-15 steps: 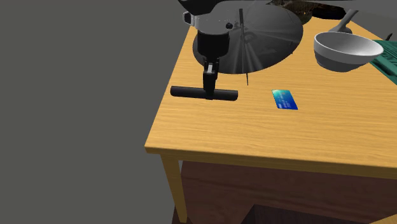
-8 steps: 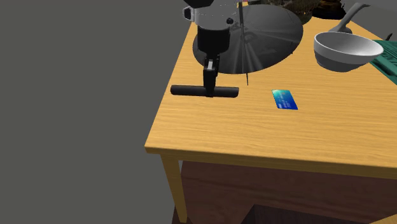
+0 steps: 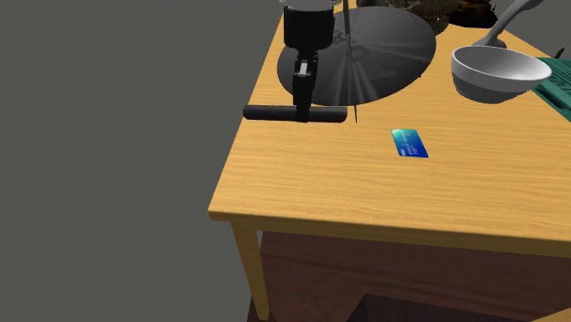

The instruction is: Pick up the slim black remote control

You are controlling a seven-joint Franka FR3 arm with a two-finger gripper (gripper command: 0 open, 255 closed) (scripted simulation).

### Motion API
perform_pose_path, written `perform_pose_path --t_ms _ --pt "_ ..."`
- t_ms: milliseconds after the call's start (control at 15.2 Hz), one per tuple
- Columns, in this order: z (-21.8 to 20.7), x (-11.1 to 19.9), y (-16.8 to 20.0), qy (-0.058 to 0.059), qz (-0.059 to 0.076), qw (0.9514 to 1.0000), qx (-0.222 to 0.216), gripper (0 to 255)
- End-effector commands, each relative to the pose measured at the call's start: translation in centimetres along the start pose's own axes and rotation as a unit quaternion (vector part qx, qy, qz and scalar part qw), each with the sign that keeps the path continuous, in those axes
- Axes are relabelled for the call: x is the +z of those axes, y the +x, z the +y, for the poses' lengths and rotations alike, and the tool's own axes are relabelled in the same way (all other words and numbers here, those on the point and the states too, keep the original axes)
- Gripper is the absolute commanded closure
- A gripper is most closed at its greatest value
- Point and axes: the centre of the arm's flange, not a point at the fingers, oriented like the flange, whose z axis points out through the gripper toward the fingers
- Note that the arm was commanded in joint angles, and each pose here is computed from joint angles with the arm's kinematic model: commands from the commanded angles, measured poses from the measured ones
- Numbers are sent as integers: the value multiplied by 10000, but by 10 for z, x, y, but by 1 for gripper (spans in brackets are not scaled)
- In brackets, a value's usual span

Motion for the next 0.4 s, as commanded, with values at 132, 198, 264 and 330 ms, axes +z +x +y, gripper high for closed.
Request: perform_pose_path --t_ms 132,198,264,330 --pt "-2 -21 -1 1 -1 10000 0 255" --pt "-2 -27 -1 1 -1 10000 0 255" --pt "-2 -27 -1 1 -1 10000 0 255" --pt "-2 -27 -1 1 -1 10000 0 255"
